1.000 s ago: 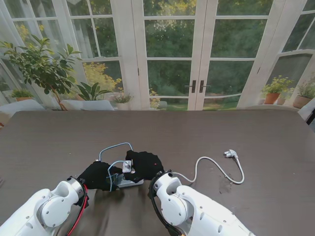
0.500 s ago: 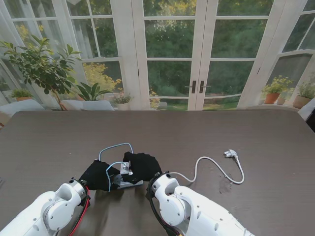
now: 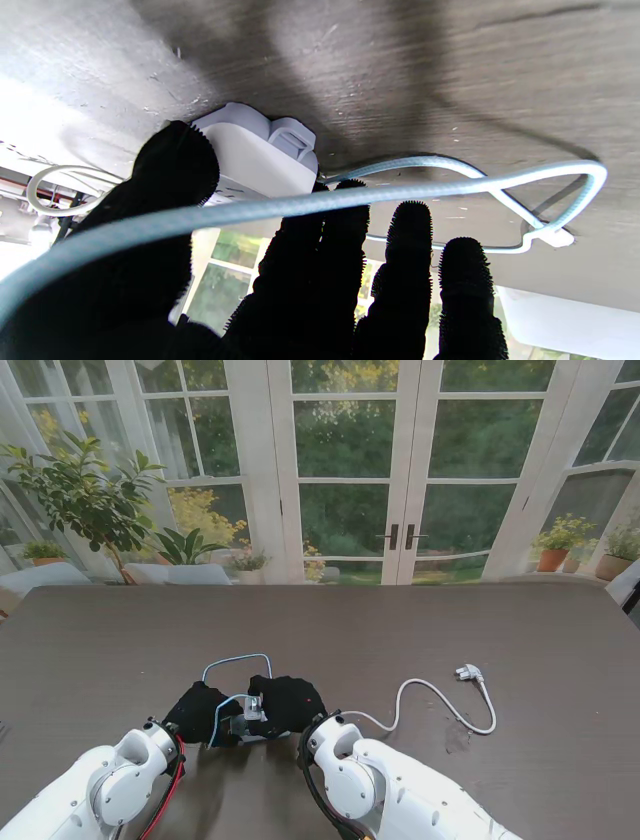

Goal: Set up the charging station

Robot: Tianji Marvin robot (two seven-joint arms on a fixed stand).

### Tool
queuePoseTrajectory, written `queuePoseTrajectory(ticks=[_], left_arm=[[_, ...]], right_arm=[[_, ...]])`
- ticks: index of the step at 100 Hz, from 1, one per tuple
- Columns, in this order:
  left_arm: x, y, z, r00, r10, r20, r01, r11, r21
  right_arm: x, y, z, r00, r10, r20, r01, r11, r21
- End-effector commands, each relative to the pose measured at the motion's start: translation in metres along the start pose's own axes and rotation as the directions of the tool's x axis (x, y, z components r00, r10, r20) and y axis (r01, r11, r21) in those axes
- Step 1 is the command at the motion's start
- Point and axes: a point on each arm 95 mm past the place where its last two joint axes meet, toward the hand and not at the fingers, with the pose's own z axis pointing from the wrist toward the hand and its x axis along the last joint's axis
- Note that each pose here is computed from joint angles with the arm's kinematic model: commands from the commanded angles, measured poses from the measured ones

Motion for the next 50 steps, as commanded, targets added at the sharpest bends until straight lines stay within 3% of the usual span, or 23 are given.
queuePoseTrajectory(ticks=[1, 50], left_arm=[[-0.0008, 0.0146, -0.0046, 1.000, -0.005, 0.007, 0.005, 0.998, -0.057], [-0.0001, 0.0147, -0.0036, 1.000, -0.019, 0.006, 0.020, 0.997, -0.078]], right_arm=[[0.0009, -0.0043, 0.0012, 1.000, -0.003, -0.013, 0.003, 1.000, 0.018], [-0.0060, -0.0121, 0.0091, 0.998, -0.044, -0.043, 0.045, 0.999, 0.005]])
